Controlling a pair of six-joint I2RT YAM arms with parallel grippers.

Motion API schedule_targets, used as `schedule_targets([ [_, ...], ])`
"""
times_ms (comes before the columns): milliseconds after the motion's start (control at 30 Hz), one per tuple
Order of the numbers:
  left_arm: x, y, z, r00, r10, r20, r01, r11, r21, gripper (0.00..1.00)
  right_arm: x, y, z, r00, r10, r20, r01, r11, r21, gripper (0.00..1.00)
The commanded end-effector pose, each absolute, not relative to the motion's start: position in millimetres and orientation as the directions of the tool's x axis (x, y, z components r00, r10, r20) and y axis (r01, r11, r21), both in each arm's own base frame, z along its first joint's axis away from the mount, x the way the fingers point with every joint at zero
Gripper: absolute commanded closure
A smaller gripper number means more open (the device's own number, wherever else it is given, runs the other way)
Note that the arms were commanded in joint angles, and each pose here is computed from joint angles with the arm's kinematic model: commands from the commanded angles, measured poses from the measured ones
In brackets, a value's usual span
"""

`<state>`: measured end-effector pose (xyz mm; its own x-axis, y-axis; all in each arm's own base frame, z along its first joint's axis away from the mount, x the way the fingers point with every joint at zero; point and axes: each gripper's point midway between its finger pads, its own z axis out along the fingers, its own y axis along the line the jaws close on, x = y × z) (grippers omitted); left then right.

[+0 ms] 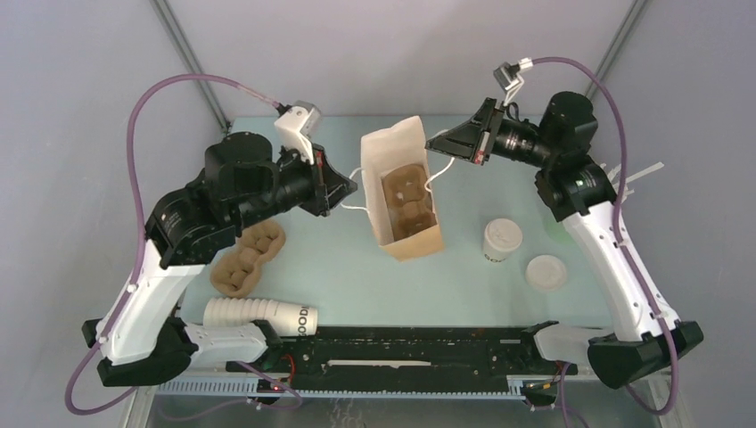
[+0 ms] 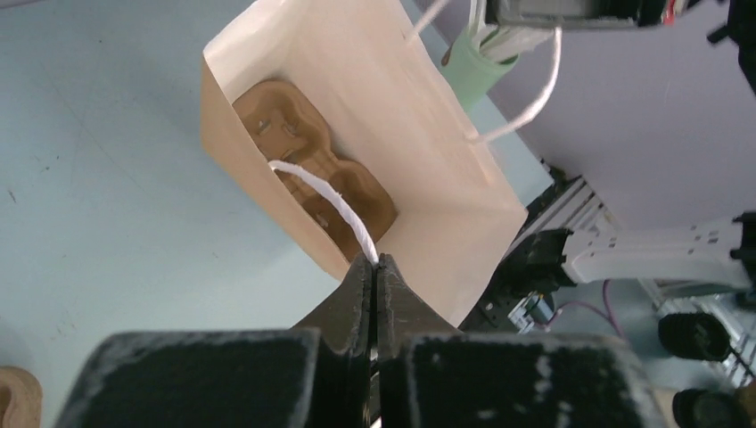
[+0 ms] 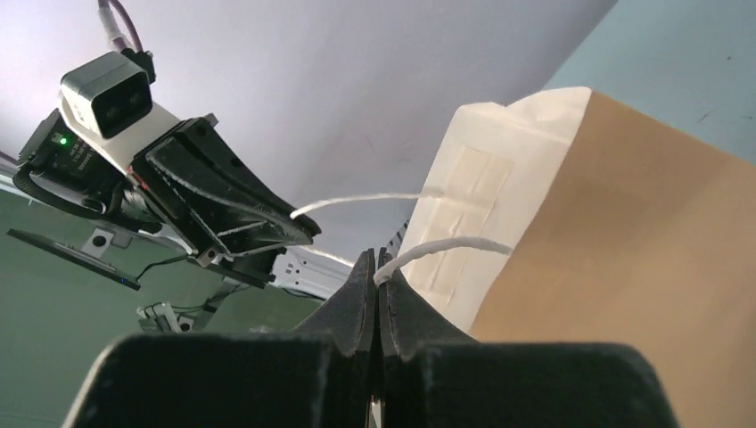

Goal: Pack the takeout coffee

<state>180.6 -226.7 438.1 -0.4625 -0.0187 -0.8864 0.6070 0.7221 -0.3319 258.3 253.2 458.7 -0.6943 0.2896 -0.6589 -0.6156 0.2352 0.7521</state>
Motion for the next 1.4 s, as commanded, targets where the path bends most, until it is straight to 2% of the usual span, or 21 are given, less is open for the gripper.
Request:
schedule_targets([
  [0,185,-220,464,-0.468,-0.131,-0.874,0.548,0.733,-0.403,1.00,259,239,461,-0.695,0.363,-0.620,-0.536,0.313,0.784,1.00],
  [133,203,-230,434,-0.569,-0.176,-0.803,0.452,0.749,-0.485,1.00,287,213,387,-0.739,0.435,-0.513,-0.283,0.491,0.824,1.00],
  [233,225,-232,377,-0.691,-0.178,-0.701,0.328,0.787,-0.523,0.99,308,197,323,-0.769,0.440,-0.463,-0.128,0.604,0.787,0.97],
  [300,237,-228,347,-0.747,-0.172,-0.643,0.264,0.810,-0.524,0.99,316,195,298,-0.801,0.411,-0.436,-0.090,0.638,0.765,0.94],
  [367,243,-223,345,-0.744,-0.156,-0.650,0.261,0.827,-0.497,0.95,318,198,297,-0.815,0.403,-0.416,-0.095,0.615,0.783,0.93],
  [433,244,-221,369,-0.707,-0.155,-0.690,0.298,0.820,-0.489,0.85,318,201,318,-0.789,0.412,-0.456,-0.149,0.592,0.792,0.91],
  [567,236,-212,416,-0.629,-0.196,-0.752,0.349,0.794,-0.498,0.53,314,194,336,-0.748,0.426,-0.509,-0.188,0.600,0.778,0.80],
  [633,231,-199,421,-0.614,-0.205,-0.762,0.325,0.814,-0.482,0.37,312,190,335,-0.748,0.421,-0.514,-0.190,0.605,0.773,0.75],
  [767,218,-166,408,-0.612,-0.223,-0.758,0.234,0.865,-0.444,0.14,309,180,339,-0.739,0.412,-0.533,-0.195,0.627,0.755,0.58],
  [867,207,-133,373,-0.641,-0.267,-0.720,0.099,0.901,-0.422,0.08,306,177,349,-0.729,0.393,-0.561,-0.217,0.643,0.734,0.46],
  [967,195,-71,331,-0.611,-0.388,-0.690,-0.182,0.917,-0.355,0.08,305,174,358,-0.716,0.372,-0.590,-0.240,0.663,0.709,0.37],
  [1067,175,-5,294,-0.538,-0.527,-0.658,-0.480,0.833,-0.275,0.05,302,174,367,-0.710,0.353,-0.609,-0.265,0.667,0.696,0.31],
  [1133,164,31,271,-0.456,-0.632,-0.627,-0.657,0.714,-0.241,0.00,298,174,368,-0.718,0.341,-0.607,-0.272,0.664,0.696,0.30],
  [1200,160,49,254,-0.408,-0.685,-0.604,-0.739,0.636,-0.223,0.00,294,175,367,-0.725,0.331,-0.604,-0.278,0.661,0.697,0.29],
  [1367,145,95,214,-0.286,-0.721,-0.631,-0.900,0.428,-0.081,0.00,278,179,360,-0.764,0.304,-0.569,-0.282,0.636,0.718,0.29],
])
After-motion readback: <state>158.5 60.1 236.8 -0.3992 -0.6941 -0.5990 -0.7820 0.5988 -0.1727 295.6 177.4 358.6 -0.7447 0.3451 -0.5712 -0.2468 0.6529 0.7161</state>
